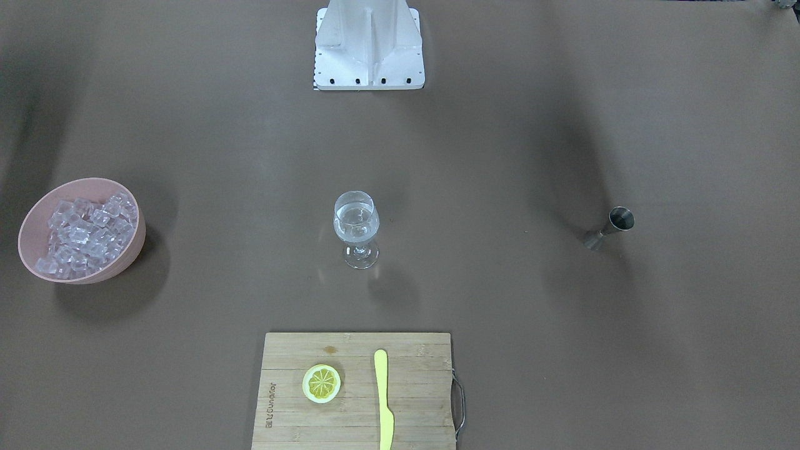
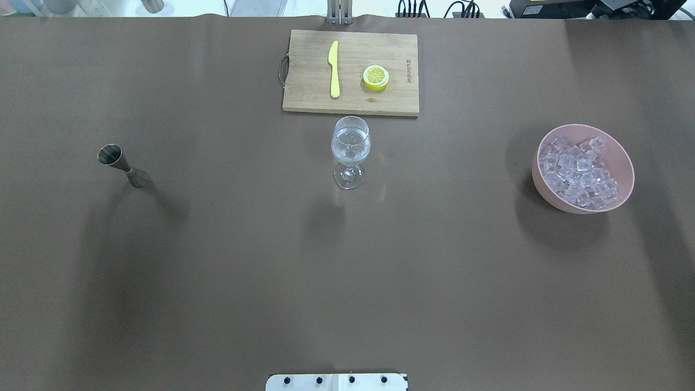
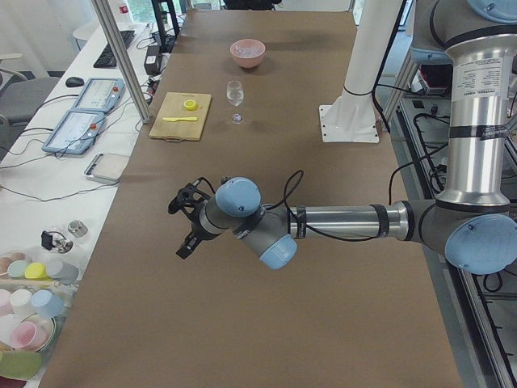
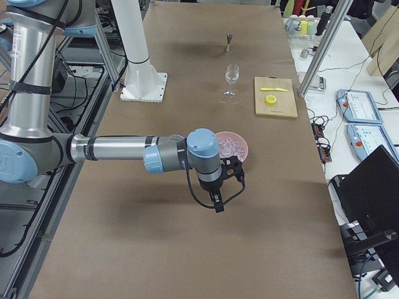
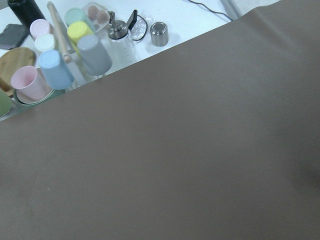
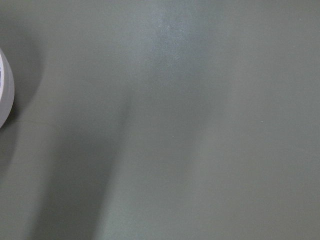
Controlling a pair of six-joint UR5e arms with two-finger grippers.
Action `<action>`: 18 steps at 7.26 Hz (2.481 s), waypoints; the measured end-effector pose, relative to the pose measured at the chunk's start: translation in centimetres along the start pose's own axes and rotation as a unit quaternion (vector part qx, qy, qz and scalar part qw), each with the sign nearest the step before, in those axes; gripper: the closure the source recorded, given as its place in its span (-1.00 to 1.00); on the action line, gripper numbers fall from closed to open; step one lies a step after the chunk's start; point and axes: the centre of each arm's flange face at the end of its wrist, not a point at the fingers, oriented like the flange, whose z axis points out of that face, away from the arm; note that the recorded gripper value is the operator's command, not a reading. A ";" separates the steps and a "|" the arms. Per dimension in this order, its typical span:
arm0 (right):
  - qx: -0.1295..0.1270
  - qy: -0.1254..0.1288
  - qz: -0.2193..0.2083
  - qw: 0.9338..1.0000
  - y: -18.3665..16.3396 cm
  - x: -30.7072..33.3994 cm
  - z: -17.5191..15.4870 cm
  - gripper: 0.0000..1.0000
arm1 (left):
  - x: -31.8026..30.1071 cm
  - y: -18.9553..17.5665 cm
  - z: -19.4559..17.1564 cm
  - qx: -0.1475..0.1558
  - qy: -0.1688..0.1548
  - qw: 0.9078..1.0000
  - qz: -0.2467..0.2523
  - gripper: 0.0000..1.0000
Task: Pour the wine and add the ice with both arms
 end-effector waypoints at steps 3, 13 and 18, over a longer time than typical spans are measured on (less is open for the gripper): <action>-0.003 0.000 0.007 1.000 0.4 0.1 0.2 -1.00 | 12.1 -0.4 5.2 0.062 0.034 0.995 -0.074 -0.98; -0.009 -0.002 0.012 1.000 1.1 0.3 0.6 -1.00 | 31.9 13.2 15.9 0.219 -0.138 0.962 -0.085 -0.78; -0.008 -0.001 0.013 1.000 0.9 0.3 0.6 -1.00 | 31.3 14.9 20.9 0.265 -0.129 0.945 -0.140 -0.81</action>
